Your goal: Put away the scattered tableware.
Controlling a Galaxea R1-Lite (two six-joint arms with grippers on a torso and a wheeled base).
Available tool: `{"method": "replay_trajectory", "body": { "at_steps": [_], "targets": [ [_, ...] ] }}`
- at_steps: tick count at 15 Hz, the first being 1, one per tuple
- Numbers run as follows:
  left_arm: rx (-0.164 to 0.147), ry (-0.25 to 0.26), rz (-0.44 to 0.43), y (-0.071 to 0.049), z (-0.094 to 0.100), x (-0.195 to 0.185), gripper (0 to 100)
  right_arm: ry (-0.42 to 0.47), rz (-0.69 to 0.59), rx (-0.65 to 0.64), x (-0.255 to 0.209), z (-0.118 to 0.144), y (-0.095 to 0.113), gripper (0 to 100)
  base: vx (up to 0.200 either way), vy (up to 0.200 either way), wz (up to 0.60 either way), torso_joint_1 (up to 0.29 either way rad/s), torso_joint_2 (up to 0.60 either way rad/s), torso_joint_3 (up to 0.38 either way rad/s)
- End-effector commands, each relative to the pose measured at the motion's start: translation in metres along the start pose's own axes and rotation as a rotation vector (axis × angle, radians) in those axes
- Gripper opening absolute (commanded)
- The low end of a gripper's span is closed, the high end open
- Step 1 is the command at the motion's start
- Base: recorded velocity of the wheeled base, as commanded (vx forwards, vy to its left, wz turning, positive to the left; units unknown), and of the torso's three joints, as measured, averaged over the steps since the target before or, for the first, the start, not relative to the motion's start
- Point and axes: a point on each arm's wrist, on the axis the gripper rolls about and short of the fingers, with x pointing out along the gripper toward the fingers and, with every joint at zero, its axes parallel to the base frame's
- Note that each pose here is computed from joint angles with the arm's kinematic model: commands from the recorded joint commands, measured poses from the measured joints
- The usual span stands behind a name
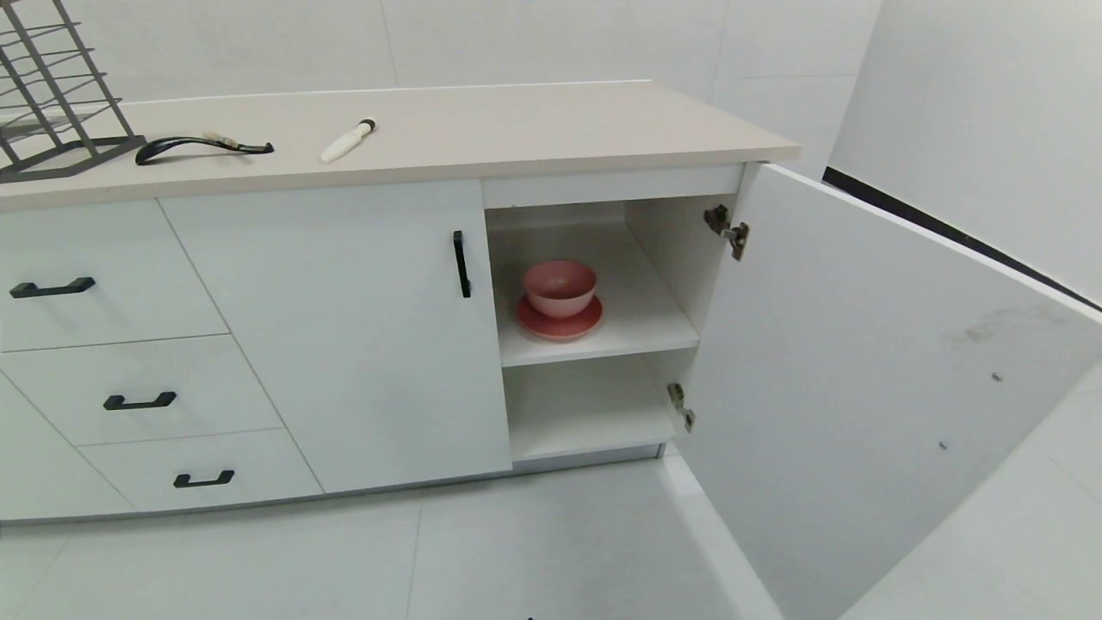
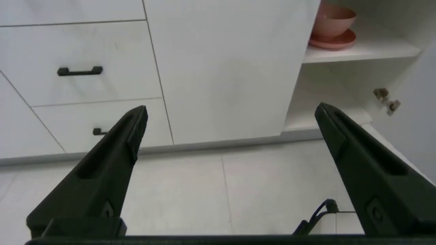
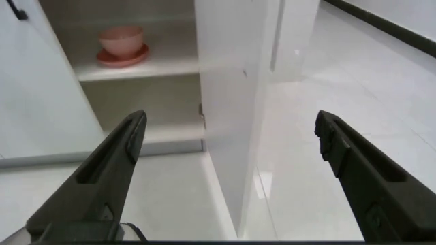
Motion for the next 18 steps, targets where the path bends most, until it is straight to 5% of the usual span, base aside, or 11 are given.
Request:
{"method": "replay_trajectory", "body": {
  "at_steps": [1, 5, 12, 13, 18],
  "targets": [
    [0.000, 0.000, 0.002, 0.0000, -0.0002, 0.0000, 100, 0.009, 0.001, -0.001, 0.0007, -0.0021, 0.0000, 100, -0.200, 0.000, 0.00, 0.002, -0.01, -0.002],
    [0.002, 0.000, 0.000, 0.0000, -0.0002, 0.0000, 100, 0.007, 0.001, -0.001, 0.0006, -0.0022, 0.0000, 100, 0.000, -0.200, 0.00, 0.001, 0.00, 0.002],
    [0.002, 0.000, 0.002, 0.0000, -0.0002, 0.0000, 100, 0.010, -0.001, -0.002, 0.0007, -0.0023, 0.0000, 100, 0.000, 0.000, 0.00, 0.000, 0.00, 0.000],
    [0.002, 0.000, 0.002, 0.0000, -0.0002, 0.0000, 100, 0.010, -0.001, -0.002, 0.0007, -0.0023, 0.0000, 0, 0.000, 0.000, 0.00, 0.000, 0.00, 0.000],
    [0.000, 0.000, 0.002, 0.0000, -0.0002, 0.0000, 100, 0.009, -0.001, -0.001, 0.0007, -0.0021, 0.0000, 0, -0.120, -0.200, 0.00, 0.000, 0.01, 0.002]
  ]
}}
